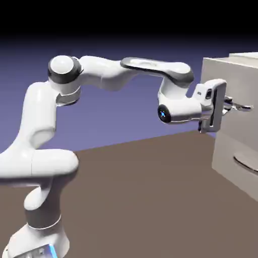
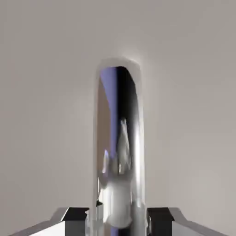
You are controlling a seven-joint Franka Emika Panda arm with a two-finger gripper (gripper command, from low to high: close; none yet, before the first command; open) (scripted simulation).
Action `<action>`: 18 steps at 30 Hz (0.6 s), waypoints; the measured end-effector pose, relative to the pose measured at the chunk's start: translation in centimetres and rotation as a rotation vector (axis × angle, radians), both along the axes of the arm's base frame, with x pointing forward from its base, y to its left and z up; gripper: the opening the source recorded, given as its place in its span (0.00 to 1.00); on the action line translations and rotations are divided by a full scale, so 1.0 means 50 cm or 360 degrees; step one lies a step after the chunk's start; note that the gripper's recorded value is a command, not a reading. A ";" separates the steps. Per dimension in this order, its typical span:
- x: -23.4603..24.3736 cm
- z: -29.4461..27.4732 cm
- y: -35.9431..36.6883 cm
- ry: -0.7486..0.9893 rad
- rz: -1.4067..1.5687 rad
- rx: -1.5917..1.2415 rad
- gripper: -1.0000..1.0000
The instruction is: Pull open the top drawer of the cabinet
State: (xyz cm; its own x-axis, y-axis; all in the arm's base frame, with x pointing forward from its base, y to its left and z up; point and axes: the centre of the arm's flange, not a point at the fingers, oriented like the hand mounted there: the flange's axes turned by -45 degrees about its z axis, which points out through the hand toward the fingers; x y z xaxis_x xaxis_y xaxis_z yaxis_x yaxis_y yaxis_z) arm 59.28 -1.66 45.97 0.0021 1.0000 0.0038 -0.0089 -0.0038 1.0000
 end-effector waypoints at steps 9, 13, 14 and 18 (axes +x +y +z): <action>0.022 0.000 0.000 0.0008 0.0001 -0.0008 0.00; -0.046 -0.005 0.001 0.0015 0.0003 -0.0003 0.00; -0.066 -0.005 0.001 0.0015 0.0003 -0.0003 0.00; -0.135 -0.005 0.001 0.0016 0.0003 -0.0004 1.00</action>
